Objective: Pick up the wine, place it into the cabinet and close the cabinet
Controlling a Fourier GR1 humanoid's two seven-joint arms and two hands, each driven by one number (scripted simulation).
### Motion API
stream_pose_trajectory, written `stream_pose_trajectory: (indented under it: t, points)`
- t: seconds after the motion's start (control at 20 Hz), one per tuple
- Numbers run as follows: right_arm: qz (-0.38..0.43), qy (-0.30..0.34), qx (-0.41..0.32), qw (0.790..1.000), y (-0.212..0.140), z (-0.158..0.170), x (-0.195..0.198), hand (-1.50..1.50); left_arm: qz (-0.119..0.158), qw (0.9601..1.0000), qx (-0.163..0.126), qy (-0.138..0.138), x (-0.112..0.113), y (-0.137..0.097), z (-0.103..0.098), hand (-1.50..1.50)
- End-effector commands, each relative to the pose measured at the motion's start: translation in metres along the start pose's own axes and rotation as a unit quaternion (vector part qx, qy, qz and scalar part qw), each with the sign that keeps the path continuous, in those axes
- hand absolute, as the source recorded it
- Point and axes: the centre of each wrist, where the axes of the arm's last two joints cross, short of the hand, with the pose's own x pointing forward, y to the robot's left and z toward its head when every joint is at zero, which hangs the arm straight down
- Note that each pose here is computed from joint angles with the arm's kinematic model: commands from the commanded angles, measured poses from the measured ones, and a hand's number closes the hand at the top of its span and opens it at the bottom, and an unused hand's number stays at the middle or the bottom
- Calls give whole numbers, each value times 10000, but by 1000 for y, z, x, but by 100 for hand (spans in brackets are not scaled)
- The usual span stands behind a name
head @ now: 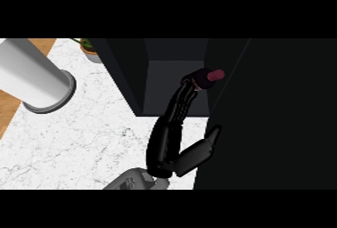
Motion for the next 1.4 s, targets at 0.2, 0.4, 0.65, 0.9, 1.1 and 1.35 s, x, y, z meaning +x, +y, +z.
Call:
stream_pose_trajectory:
  t: [0.2, 0.4, 0.65, 0.9, 1.1, 1.35]
  points:
    - [81, 53, 94, 9999, 2, 7, 9, -150, 391, 9989, -197, 165, 39, 2, 72, 150]
    - [74, -65, 56, 9999, 4, -6, 1, -150, 472, 9979, -419, 151, 34, 30, 85, 150]
    - [315, 64, 1277, 9913, 24, 7, 3, 150, 350, 9977, -570, 123, 53, 64, 117, 150]
    - [-322, 63, 1824, 9827, 42, 14, -2, 150, 489, 9969, -617, 79, 81, 96, 110, 150]
    - [-617, 289, 2413, 9681, 68, 17, -3, 150, 467, 9976, -514, -41, 86, 124, 123, 150]
    - [-603, 442, 2578, 9633, 101, 5, -1, 150, 355, 9979, -518, -186, 123, 157, 131, 150]
